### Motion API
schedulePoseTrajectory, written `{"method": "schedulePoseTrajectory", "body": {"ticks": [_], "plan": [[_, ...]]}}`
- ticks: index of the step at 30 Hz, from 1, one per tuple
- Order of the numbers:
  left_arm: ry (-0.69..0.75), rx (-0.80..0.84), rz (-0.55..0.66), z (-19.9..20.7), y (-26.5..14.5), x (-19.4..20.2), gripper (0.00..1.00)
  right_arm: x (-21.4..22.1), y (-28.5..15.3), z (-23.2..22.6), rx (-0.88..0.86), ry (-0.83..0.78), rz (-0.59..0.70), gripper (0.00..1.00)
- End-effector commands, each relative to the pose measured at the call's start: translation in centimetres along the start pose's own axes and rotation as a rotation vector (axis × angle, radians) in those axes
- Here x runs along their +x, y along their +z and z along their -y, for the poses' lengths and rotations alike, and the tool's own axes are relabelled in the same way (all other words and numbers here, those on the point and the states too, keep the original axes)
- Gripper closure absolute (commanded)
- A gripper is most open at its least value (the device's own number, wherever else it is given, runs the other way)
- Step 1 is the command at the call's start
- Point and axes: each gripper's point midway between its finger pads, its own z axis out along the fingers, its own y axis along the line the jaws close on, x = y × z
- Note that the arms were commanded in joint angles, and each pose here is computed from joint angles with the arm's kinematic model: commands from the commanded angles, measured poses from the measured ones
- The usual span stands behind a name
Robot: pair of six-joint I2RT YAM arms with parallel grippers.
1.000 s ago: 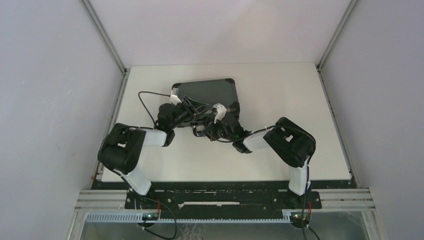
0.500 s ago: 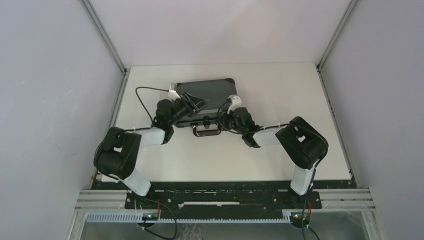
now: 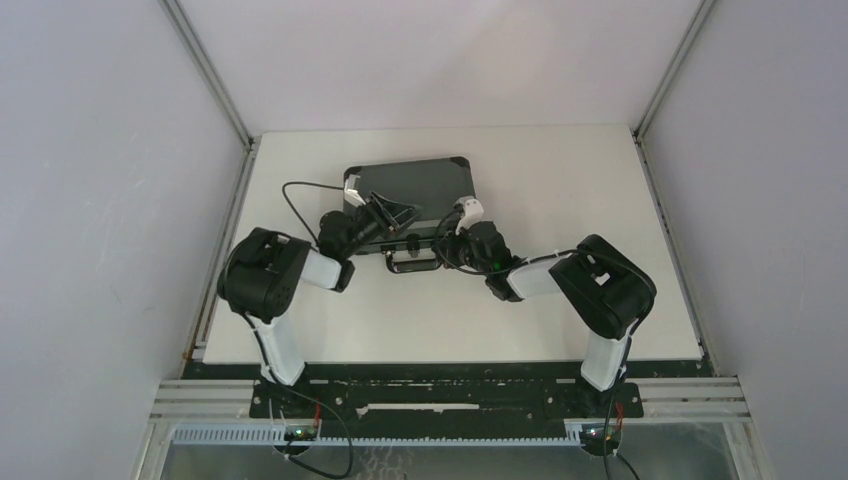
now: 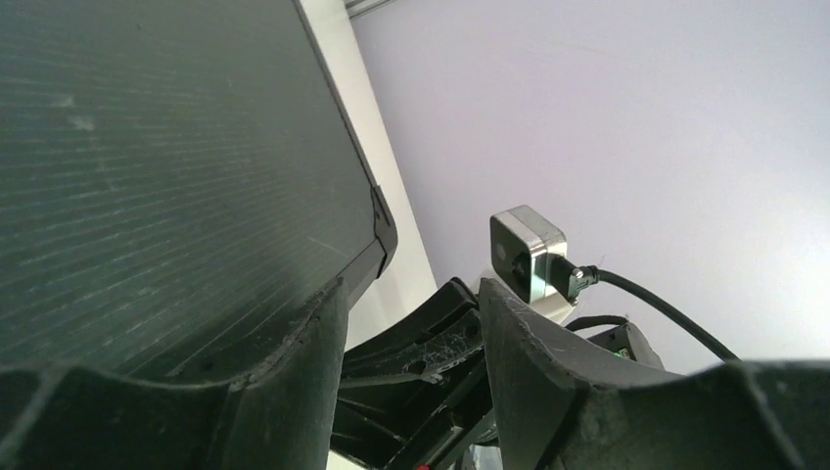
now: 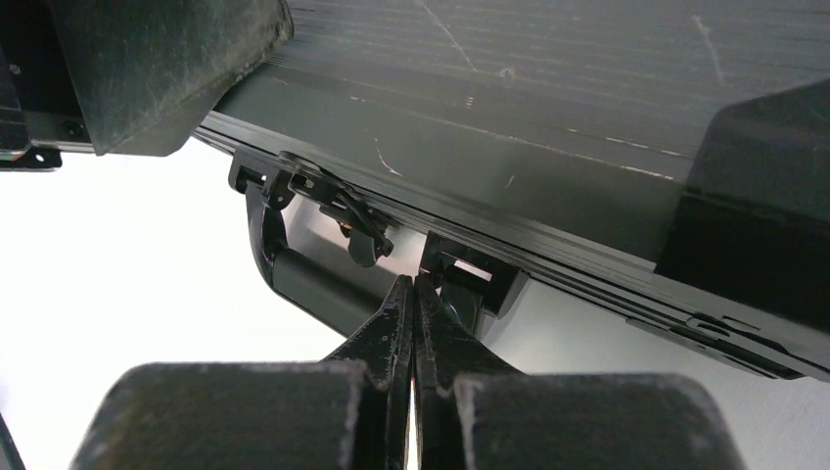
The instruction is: Pack up texas hold em set
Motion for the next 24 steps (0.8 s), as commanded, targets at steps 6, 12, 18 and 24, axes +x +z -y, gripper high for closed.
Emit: {"method": "schedulePoseTrajectory", "body": {"ticks": [6, 12, 18, 24], "plan": [[0.043, -0.179, -0.059, -0.4, -2.7, 1.4, 0.40, -5.2, 1.1, -2.0, -0.044, -0.028, 0.108, 0.99], [0.162, -0.173, -0.055, 2.6, -4.1, 2.1, 0.39, -6.2, 3.0, -0.9, -0.002, -0.069, 0.124, 0.99], [0.243, -0.261, -0.109, 0.0, -6.2, 5.4, 0.39, -6.7, 3.7, -0.8, -0.031, -0.036, 0.110, 0.97], [0.276, -0.381, -0.091, -2.6, -8.1, 5.9, 0.39, -6.1, 3.6, -0.6, 0.025, -0.049, 0.101, 0.97]]}}
